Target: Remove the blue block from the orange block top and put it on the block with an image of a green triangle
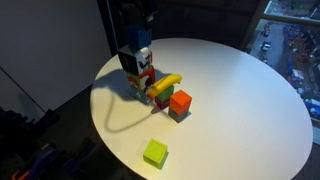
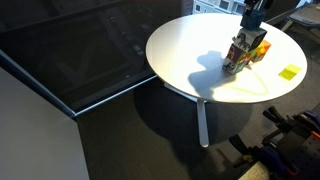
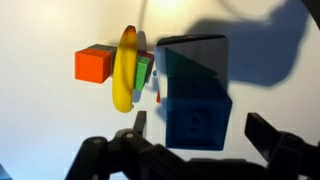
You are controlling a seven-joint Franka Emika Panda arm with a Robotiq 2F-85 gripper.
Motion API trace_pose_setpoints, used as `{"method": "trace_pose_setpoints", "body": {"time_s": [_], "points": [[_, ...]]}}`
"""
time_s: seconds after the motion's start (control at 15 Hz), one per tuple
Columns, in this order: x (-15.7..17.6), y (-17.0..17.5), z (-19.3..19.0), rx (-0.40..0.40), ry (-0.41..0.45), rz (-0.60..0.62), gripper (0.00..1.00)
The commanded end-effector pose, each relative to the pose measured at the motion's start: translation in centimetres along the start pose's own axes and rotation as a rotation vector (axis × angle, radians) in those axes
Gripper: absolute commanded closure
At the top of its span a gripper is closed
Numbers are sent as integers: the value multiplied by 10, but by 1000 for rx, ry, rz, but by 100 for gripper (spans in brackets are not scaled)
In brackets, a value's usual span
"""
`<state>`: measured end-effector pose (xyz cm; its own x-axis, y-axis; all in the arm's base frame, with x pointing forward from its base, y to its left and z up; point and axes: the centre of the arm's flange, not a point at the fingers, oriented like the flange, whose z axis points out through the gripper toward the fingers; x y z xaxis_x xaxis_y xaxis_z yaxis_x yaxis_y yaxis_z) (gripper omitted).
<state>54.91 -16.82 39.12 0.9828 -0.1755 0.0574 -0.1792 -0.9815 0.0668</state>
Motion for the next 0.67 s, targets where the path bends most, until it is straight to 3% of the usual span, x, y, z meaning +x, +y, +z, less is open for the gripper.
{"method": "trace_pose_setpoints", "body": {"time_s": [0.0, 0.6], "points": [[-7, 7, -19, 3, 2, 10, 0], [-30, 16, -48, 18, 10, 5, 0]]}}
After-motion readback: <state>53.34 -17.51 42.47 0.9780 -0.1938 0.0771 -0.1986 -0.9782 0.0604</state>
